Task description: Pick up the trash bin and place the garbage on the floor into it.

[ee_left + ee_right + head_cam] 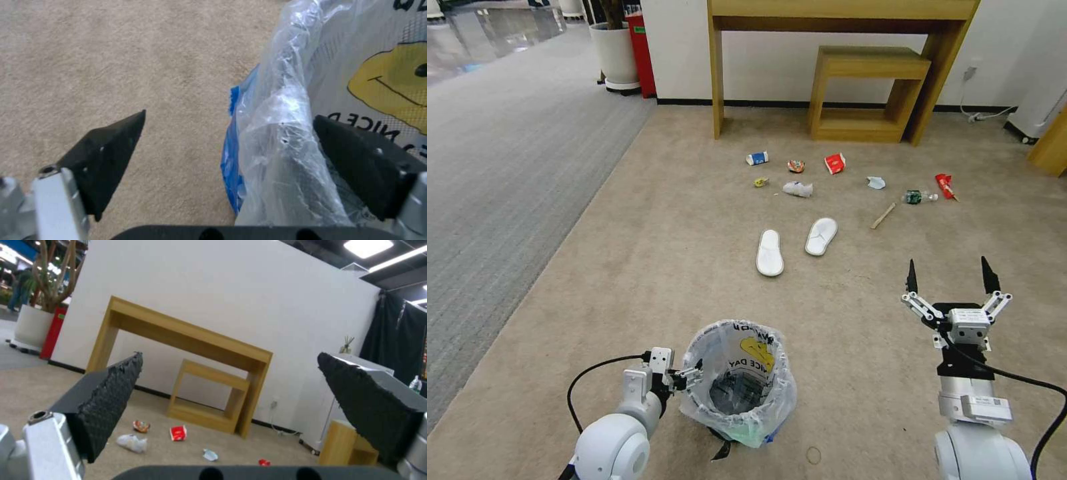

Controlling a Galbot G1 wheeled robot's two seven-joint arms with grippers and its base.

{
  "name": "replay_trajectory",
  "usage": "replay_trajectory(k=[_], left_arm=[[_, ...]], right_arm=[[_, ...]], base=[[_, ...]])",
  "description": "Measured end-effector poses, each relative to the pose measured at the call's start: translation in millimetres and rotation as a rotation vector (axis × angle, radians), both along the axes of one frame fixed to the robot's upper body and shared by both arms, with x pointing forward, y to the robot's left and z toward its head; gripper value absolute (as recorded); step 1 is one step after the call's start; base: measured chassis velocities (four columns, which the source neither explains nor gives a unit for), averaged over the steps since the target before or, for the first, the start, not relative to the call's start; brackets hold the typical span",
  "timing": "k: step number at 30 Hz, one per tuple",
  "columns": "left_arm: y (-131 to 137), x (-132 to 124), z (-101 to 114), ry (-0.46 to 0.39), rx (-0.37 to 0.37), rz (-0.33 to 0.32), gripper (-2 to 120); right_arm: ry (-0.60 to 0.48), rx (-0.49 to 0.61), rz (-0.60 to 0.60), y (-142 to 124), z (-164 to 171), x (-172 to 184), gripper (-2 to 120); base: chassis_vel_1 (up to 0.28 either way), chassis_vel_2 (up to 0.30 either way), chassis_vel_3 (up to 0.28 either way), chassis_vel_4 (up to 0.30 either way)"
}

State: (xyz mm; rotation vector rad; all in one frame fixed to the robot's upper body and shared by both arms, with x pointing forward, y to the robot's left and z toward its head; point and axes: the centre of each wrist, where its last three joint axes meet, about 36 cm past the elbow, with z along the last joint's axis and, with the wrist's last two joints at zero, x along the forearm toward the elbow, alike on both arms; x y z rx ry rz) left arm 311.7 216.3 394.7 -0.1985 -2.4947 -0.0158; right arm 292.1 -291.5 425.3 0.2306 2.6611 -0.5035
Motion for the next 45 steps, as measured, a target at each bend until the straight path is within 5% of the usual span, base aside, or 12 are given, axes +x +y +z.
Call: replay_trajectory(k=[26, 39, 45], left_arm=[[-1.2, -7.1, 1.8, 0.038, -0.011, 0.034, 4], [5.1, -8.2, 18.0, 0.041, -0.063, 0.082, 1], [29.0, -9.5, 66.8, -0.027, -0.128, 0.143, 1]], right_arm=[[-0.007, -0.009, 0.004, -0.8, 2.6, 1.6, 100], [-0.019, -0.005, 0.002, -2.5, 4.5, 4.5, 100], [-0.033, 0.003, 0.001, -8.4, 7.2, 4.9, 100]], base=[[0.0, 0.0, 0.0, 0.0], [0.0, 0.0, 0.0, 0.0], [0.0, 0.0, 0.0, 0.0]])
